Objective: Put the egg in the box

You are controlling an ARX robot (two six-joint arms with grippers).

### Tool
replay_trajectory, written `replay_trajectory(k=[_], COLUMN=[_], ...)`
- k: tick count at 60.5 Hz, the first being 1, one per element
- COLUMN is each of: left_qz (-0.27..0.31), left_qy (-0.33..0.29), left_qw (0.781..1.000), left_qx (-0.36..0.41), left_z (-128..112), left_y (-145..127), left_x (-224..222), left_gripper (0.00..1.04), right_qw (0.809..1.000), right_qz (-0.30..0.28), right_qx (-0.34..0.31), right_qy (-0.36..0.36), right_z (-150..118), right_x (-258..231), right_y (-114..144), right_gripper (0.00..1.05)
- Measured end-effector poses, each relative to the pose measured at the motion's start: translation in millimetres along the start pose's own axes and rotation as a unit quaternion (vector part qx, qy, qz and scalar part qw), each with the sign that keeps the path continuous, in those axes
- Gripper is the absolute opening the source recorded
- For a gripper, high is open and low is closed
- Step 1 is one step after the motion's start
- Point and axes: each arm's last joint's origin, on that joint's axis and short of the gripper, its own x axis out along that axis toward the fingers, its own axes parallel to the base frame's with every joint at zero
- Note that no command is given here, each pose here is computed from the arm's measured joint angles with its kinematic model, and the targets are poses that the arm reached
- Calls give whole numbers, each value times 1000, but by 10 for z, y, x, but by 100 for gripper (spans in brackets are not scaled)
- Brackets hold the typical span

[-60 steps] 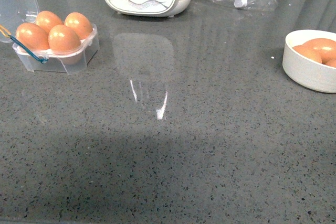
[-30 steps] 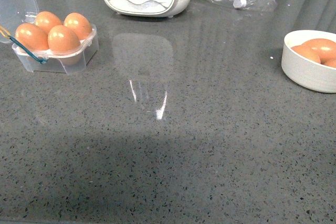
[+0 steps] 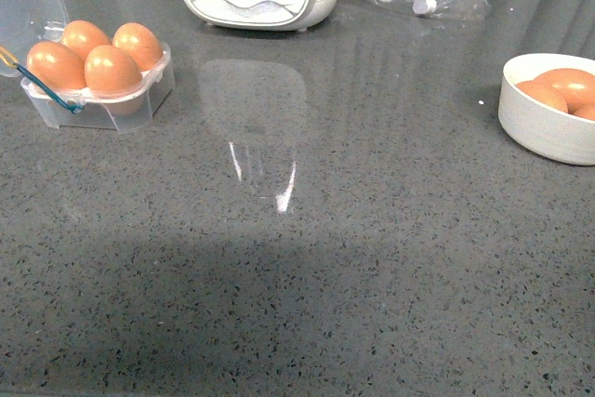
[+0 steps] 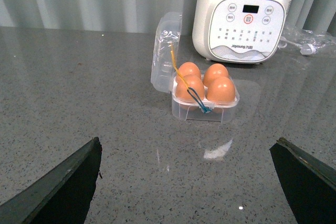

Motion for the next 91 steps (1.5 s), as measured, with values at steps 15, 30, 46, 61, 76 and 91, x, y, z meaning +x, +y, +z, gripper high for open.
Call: replay_trajectory(k=[15,30,46,61,76,91], left_qz=[0,127,92,63,97,60], left_qy=[0,186,138,104,109,140], left_qw=[1000,972,980,988,988,987], left_qx=[0,-71,-109,-97,-48,-44], left_z=[0,-109,90,323,457,507], left_y=[0,-104,-141,102,549,816], left_x=[0,25,168,613,1104,1637], left_gripper=[98,98,98,98,98,98], right_qw=[1000,1000,1000,1000,1000,1000], right_qz=[0,0,0,0,0,0], right_qx=[2,2,2,2,2,2], right_qy=[0,0,0,0,0,0], right_z=[0,0,0,0,0,0], right_x=[0,0,0,0,0,0], right_y=[0,0,0,0,0,0], right_gripper=[97,97,97,97,97,97])
